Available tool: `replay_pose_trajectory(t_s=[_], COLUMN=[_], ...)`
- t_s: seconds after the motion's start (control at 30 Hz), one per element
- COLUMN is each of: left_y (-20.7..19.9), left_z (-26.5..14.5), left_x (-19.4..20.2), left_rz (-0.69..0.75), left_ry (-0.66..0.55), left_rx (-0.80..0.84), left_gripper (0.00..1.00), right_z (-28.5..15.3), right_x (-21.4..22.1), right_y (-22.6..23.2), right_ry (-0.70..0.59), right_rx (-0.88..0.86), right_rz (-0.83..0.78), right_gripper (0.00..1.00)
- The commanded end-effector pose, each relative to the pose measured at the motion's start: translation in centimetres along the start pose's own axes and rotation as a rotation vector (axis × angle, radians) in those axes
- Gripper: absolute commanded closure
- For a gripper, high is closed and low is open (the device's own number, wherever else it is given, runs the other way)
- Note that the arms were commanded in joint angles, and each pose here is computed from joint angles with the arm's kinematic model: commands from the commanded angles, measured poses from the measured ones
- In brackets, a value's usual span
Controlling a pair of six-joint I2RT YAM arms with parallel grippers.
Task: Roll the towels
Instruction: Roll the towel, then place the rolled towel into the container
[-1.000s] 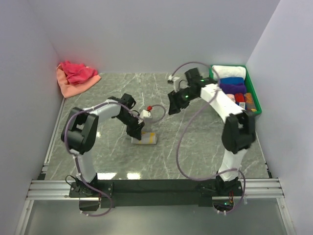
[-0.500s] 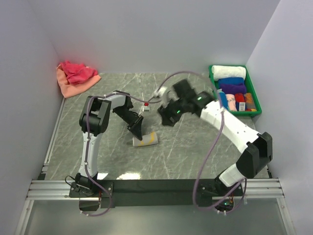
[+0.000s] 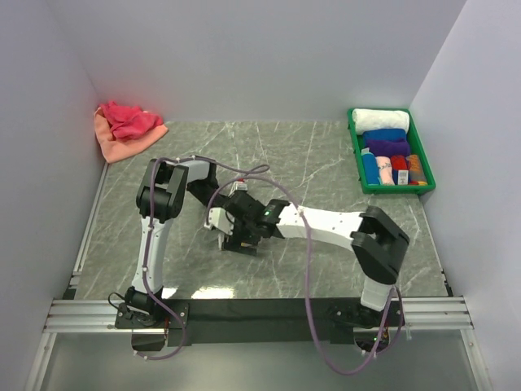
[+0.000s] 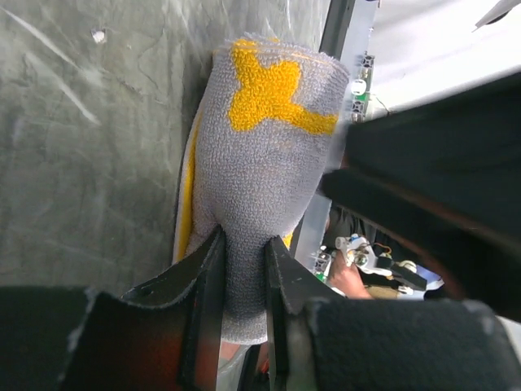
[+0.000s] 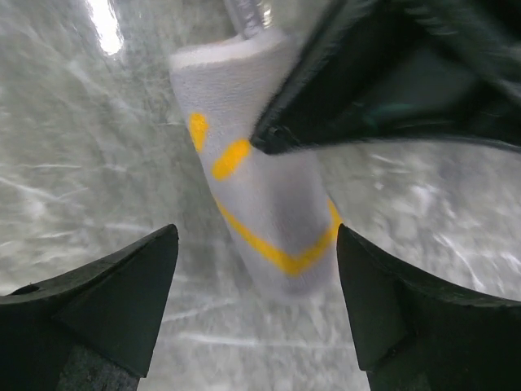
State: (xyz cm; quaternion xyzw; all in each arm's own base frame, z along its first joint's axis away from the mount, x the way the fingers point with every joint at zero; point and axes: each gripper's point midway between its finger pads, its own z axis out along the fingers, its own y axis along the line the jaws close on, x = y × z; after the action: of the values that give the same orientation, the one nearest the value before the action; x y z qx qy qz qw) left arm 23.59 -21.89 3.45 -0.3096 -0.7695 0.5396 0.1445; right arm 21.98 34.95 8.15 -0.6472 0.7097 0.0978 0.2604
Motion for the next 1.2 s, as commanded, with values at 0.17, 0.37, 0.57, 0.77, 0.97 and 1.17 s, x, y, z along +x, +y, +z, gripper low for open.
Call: replay_pose_trajectory(t_s=[0.17, 0.37, 0.57, 0.77, 0.97, 1.17], left_y=[6.0, 5.8, 4.6, 0.6, -5.3, -11.9], left_z=[-0.1, -0.2, -2.2, -10.0, -20.0, -21.5], left_x=[1.7, 1.4, 0.7, -2.6, -4.4, -3.3], left_rz=[0.142, 0.146, 0.170, 0.265, 0.423, 0.523], left_ry=[0.104, 0.084, -0.007, -0.249, -0.507, -0.600], left_rx=[-0.124, -0.101, -0.112, -0.221, -0.509, -0.658], left_gripper=[0.99, 0.99, 0.77, 0.33, 0.16, 0.01], right_z=[4.3, 5.9, 5.5, 0.8, -5.9, -13.7], right_x=[0.5, 1.7, 3.7, 4.0, 5.4, 10.9], right_y=[-0.7, -0.3, 1.8, 0.7, -5.2, -12.6], right_ry=[-0.009, 0.014, 0.054, 0.026, -0.060, -0.104], right_rx=[0.031, 0.010, -0.088, -0.183, -0.132, 0.124], right_rz=[-0.140, -0.192, -0.163, 0.081, 0.411, 0.709], right_gripper=[0.21, 0.48, 1.00, 1.00, 1.00, 1.00])
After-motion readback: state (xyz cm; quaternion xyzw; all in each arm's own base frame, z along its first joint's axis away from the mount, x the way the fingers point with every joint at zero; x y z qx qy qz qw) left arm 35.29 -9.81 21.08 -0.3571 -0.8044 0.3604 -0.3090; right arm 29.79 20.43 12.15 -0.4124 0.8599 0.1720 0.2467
